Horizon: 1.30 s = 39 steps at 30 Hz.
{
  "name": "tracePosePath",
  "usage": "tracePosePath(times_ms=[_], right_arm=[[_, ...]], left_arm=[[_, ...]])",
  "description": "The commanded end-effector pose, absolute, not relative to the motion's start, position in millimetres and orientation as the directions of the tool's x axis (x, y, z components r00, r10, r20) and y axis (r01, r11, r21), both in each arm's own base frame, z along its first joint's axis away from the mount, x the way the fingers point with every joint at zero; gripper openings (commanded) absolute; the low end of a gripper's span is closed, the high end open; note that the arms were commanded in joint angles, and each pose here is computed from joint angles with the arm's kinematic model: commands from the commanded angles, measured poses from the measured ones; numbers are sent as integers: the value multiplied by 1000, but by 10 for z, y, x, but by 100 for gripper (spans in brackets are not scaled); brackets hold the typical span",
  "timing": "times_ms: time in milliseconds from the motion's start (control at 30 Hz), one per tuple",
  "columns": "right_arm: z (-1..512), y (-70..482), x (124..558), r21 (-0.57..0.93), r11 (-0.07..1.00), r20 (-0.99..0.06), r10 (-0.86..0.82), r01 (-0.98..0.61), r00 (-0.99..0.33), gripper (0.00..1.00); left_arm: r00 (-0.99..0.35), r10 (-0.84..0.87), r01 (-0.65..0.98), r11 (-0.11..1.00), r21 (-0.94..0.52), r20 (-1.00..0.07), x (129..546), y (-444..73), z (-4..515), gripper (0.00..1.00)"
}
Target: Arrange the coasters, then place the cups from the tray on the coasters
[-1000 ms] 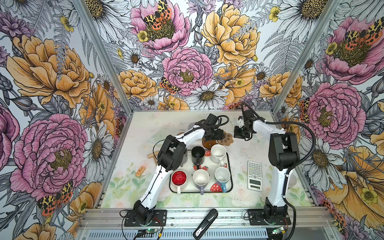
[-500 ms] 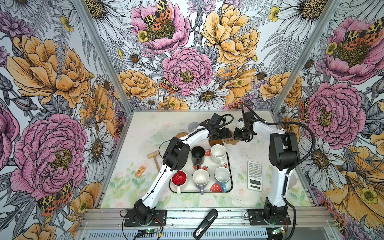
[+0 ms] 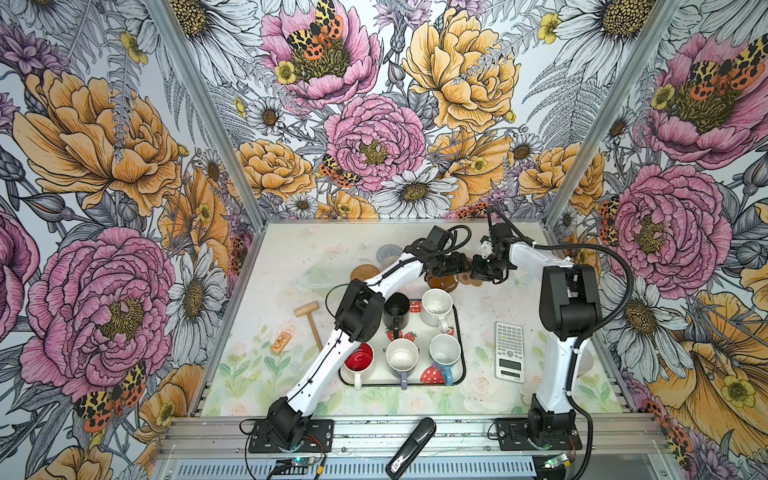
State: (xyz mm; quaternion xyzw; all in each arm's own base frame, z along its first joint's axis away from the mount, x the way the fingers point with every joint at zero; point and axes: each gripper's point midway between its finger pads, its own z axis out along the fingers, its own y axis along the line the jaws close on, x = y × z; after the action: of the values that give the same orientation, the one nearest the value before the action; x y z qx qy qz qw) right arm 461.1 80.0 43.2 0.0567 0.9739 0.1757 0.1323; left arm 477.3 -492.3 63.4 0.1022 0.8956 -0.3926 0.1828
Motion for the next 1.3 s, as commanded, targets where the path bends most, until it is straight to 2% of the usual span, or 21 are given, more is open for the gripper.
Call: tracePosePath(times_ms=[0, 267, 467, 767, 933, 1267], right_arm=[[544, 802, 4769, 387, 920, -274, 186, 69, -943, 12], [725, 872, 5029, 426, 902, -313, 219, 70, -924, 11], [803, 1054, 5289, 469, 882, -336, 222, 42, -915, 10], [647, 1294, 5596, 496, 867, -332, 230, 38, -915, 8], [521, 1352, 5677, 500, 865, -320, 237, 49, -917, 8], [291, 1218, 5505, 443, 891, -278, 243, 100, -930, 7]], left_arm=[[-911, 45, 319, 707, -631, -410, 4778, -4791, 668, 72], [-797, 10, 431, 710, -557, -604, 5016, -4643, 1558, 76], [-756, -8, 438, 736, -516, -654, 5015, -4422, 1948, 75], [-757, 19, 361, 846, -393, -653, 4858, -3798, 1882, 73], [-789, 71, 344, 874, -344, -610, 4690, -3666, 1607, 72], [-823, 103, 334, 884, -328, -558, 4537, -3617, 1326, 71]])
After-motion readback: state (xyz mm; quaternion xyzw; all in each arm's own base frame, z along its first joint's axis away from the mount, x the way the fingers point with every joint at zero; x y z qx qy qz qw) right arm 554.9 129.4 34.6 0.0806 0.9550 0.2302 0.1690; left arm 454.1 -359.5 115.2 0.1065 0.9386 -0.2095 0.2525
